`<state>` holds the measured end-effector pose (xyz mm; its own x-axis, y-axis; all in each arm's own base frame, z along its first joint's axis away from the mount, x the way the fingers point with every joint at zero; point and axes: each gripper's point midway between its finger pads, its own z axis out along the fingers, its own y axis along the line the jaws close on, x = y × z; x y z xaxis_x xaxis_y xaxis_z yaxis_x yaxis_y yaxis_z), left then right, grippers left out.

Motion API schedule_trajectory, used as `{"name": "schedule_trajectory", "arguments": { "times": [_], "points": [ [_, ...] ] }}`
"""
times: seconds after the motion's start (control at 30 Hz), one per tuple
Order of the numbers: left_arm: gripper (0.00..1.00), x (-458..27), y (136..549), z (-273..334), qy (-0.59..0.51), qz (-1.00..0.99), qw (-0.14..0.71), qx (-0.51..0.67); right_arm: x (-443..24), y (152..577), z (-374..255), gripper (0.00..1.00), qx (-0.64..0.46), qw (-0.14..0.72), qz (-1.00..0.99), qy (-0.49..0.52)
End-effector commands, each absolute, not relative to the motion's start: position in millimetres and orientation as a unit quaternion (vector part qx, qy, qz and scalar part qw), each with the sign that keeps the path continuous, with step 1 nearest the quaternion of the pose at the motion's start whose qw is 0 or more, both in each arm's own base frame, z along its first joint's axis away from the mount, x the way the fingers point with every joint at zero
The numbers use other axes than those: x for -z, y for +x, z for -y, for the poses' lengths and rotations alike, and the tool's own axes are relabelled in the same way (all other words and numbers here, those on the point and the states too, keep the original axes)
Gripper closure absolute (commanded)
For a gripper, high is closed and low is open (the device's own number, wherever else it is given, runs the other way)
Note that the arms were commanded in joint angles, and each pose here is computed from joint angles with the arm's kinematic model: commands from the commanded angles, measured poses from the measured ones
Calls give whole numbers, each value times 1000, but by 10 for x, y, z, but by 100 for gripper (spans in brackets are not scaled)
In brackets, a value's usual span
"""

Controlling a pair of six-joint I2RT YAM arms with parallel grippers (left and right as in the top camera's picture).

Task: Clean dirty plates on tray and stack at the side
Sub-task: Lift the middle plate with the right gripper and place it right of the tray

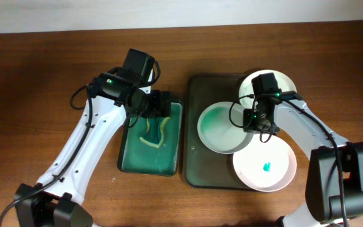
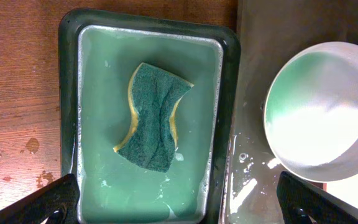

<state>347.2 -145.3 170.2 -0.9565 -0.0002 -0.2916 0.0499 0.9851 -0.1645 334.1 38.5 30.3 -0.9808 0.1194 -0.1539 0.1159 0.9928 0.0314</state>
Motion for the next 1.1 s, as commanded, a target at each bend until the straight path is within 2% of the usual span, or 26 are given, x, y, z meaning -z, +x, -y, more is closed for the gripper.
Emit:
{"name": "schedule_trajectory", "arguments": {
  "times": [0.0,0.17,0.37,0.53,0.73,1.07],
  "points": [
    [1,-1769,3473,1460,19,-984,155,91,-900,3534,-328,96,6,159,-985,62],
    [1,-1767,3472,1464,19,-984,154,91,-1716,3513,-319,96,135,284,-949,27],
    [1,-1769,3471,1464,19,-984,155,91,-2191,3374,-531,96,317,367,-874,-26],
    [1,-1767,3472,1464,19,-984,154,91,-2548,3244,-852,96,386,436,-811,-64],
    [1,-1767,3472,1464,19,-984,154,91,-2620,3147,-1084,96,396,451,-792,-109],
    [0,-1767,3472,1464,19,-984,154,91,-2618,3145,-1091,96,396,451,-792,-110]
  ]
}}
